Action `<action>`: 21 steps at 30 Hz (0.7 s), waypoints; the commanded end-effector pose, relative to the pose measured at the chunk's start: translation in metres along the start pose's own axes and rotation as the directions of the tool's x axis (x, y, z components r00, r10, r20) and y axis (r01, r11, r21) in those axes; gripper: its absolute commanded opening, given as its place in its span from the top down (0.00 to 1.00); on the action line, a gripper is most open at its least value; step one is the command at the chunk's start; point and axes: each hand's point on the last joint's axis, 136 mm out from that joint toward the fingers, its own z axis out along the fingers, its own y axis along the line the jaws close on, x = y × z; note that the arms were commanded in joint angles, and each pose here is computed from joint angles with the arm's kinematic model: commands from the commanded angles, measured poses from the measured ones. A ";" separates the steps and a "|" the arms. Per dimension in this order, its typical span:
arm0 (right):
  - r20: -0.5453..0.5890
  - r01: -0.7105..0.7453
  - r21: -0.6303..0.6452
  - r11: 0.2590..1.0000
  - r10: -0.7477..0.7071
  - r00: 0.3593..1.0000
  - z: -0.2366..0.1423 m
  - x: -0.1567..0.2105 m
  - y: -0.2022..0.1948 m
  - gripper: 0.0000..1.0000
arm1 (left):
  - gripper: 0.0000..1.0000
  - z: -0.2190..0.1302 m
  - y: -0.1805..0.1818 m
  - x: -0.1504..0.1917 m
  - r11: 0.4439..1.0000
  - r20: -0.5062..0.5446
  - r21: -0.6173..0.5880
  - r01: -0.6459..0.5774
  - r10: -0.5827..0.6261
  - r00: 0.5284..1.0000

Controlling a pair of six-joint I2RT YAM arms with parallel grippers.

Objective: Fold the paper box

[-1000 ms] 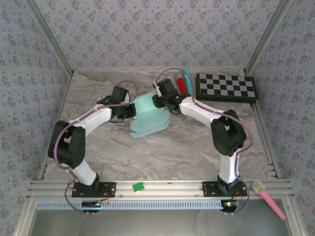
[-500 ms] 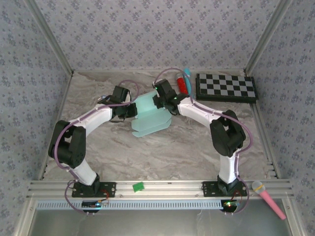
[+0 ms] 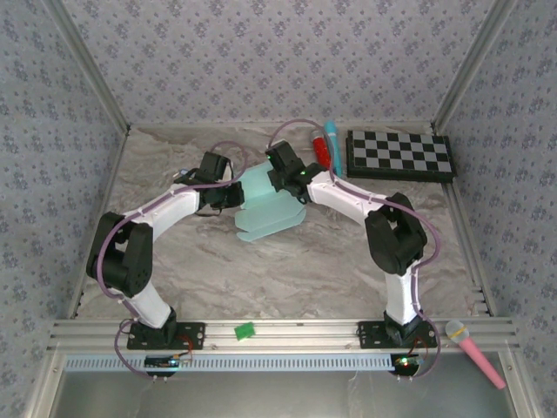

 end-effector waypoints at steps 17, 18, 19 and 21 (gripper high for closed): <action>-0.022 -0.022 0.124 0.992 0.025 0.999 0.011 0.001 -0.032 0.93 | 1.00 0.003 0.010 0.018 0.999 -0.086 -0.046 0.000 -0.004 0.996; -0.016 -0.024 0.102 0.994 0.025 1.000 0.009 -0.001 -0.029 0.88 | 1.00 0.003 0.010 0.018 0.999 -0.085 -0.046 0.001 -0.005 0.996; -0.016 -0.024 0.081 0.996 0.025 1.000 0.007 -0.001 -0.025 0.84 | 1.00 0.003 0.011 0.018 0.999 -0.085 -0.048 0.004 -0.008 0.996; -0.020 -0.022 0.051 0.998 0.023 1.000 0.005 0.000 -0.021 0.79 | 1.00 0.004 0.010 0.017 0.999 -0.085 -0.048 0.005 -0.009 0.996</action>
